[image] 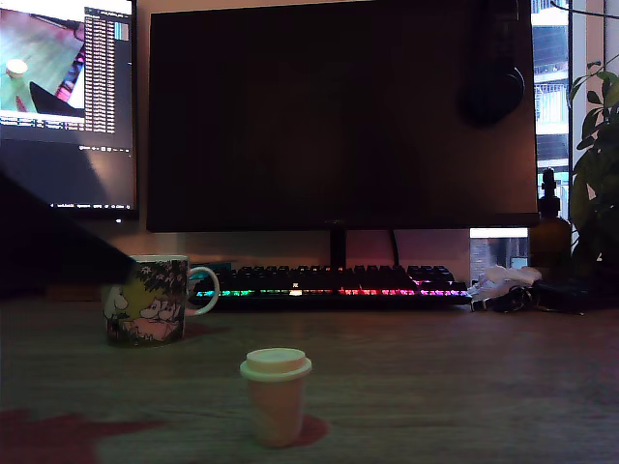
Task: Pick up the coffee capsules on the table and drop them inside the coffee cup
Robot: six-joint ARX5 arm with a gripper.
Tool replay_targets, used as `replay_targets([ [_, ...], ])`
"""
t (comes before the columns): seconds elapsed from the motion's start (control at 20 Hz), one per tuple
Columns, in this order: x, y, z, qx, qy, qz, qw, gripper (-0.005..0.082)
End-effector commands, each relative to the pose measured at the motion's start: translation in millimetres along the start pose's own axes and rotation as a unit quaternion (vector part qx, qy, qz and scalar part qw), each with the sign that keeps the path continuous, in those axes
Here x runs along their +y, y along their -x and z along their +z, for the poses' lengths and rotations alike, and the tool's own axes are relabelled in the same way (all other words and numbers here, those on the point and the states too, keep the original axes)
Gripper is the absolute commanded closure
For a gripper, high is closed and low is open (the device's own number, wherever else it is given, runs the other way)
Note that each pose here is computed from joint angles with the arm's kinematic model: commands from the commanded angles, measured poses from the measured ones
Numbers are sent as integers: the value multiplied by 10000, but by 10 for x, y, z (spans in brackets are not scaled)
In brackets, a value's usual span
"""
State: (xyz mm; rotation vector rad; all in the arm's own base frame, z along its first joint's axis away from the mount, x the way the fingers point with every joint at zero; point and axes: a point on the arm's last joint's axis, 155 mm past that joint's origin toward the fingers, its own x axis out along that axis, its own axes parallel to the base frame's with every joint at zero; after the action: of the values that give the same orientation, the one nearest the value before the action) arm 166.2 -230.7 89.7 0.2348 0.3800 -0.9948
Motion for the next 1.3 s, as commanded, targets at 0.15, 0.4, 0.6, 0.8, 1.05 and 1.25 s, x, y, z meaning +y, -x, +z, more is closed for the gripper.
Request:
replay_targets([
  [0.15,-97,-162,-191,277,-158,-368,9988,302],
  [0.4,-141,-289,-314,436,-28,-644,9970,302],
  [0.6,-165,-376,-285,434,17,-816,9957,302],
  [0.8,-120,-507,-357,767,107,-841,9934,302],
  [1.05,-108,-630,-462,1195,123,-986,9878,302],
  [1.25,-116,-701,-468,1414,134,-1092,9838,302],
])
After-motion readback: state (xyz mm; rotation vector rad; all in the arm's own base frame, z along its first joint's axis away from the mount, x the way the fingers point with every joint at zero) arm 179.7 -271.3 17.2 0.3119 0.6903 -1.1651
